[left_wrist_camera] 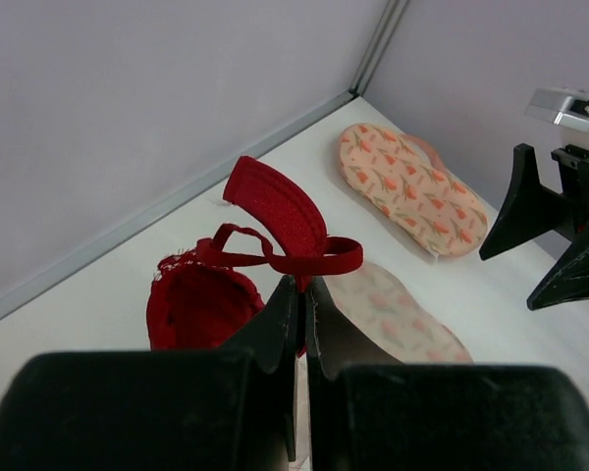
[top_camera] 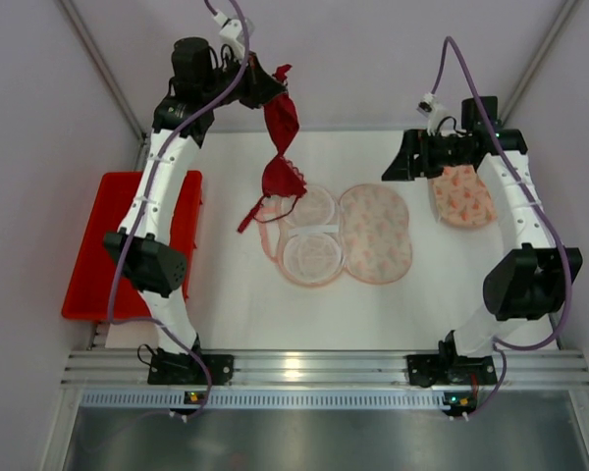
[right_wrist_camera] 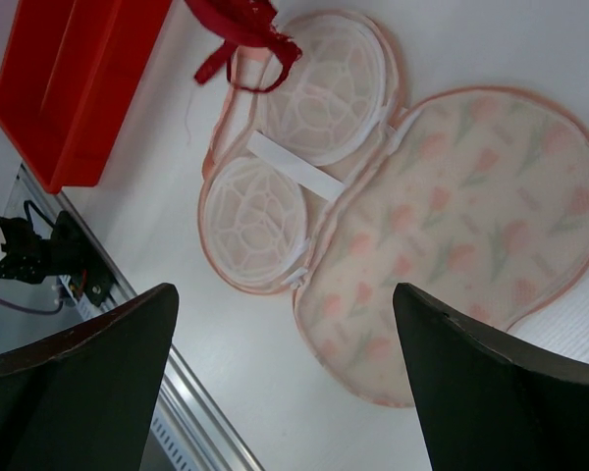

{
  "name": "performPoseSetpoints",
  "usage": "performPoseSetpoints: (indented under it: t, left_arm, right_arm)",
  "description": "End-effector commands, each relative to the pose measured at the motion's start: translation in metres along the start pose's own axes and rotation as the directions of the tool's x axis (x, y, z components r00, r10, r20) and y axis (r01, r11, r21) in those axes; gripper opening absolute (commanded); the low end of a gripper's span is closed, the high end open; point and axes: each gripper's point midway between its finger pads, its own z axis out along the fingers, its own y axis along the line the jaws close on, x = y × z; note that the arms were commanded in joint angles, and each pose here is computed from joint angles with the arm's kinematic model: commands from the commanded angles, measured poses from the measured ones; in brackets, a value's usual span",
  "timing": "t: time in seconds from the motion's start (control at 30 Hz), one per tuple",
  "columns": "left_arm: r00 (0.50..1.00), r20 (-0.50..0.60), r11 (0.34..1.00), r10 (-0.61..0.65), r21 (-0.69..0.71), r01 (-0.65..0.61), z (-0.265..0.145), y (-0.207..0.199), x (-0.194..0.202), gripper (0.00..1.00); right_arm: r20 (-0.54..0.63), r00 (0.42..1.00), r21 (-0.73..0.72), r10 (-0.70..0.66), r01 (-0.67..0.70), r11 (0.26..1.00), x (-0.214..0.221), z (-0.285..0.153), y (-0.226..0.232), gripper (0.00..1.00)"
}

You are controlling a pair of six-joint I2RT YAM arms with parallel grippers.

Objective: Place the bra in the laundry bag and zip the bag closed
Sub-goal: Place the bra in the laundry bag.

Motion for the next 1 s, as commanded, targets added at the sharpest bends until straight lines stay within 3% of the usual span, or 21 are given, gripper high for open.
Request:
performPoseSetpoints:
  t: [0.0, 0.2, 0.43, 0.57, 0.8, 0.97]
  left_arm:
    - [0.968, 0.222, 0.988, 0.115, 0.08, -0.135, -0.024, -0.044, -0.08, 0.0]
    - [0.978, 0.194, 0.976, 0.072, 0.189, -0.109, -0.045, -0.077, -0.07, 0.0]
    - [0.983, 0.182, 0.909, 0.023, 0.406, -0.096, -0.104, -0.164, -0.063, 0.0]
    - [0.984, 0.178, 0.902, -0.015, 0.426, -0.063, -0.119, -0.19, -0.058, 0.0]
    - [0.975, 0.04, 0.889, -0.216, 0.42, 0.18, -0.091, -0.185, -0.013, 0.0]
    - [0.929, -0.005, 0.863, -0.369, 0.369, 0.345, -0.048, -0.155, 0.029, 0.0]
  right_arm:
    - [0.035, 0.999, 0.0, -0.039, 0.039, 0.999, -0.011, -0.005, -0.001, 0.92]
    - [0.042, 0.998, 0.0, -0.044, 0.044, 0.999, -0.01, -0.01, 0.004, 0.92]
    - [0.065, 0.996, -0.003, -0.054, 0.054, 0.999, -0.013, -0.018, 0.013, 0.92]
    - [0.074, 0.996, -0.014, -0.049, 0.05, 0.999, -0.013, -0.018, 0.016, 0.92]
    - [0.044, 0.999, -0.025, -0.02, 0.021, 0.999, -0.002, -0.006, 0.005, 0.91]
    - [0.017, 1.0, -0.034, 0.004, -0.003, 0.999, 0.009, 0.005, -0.005, 0.91]
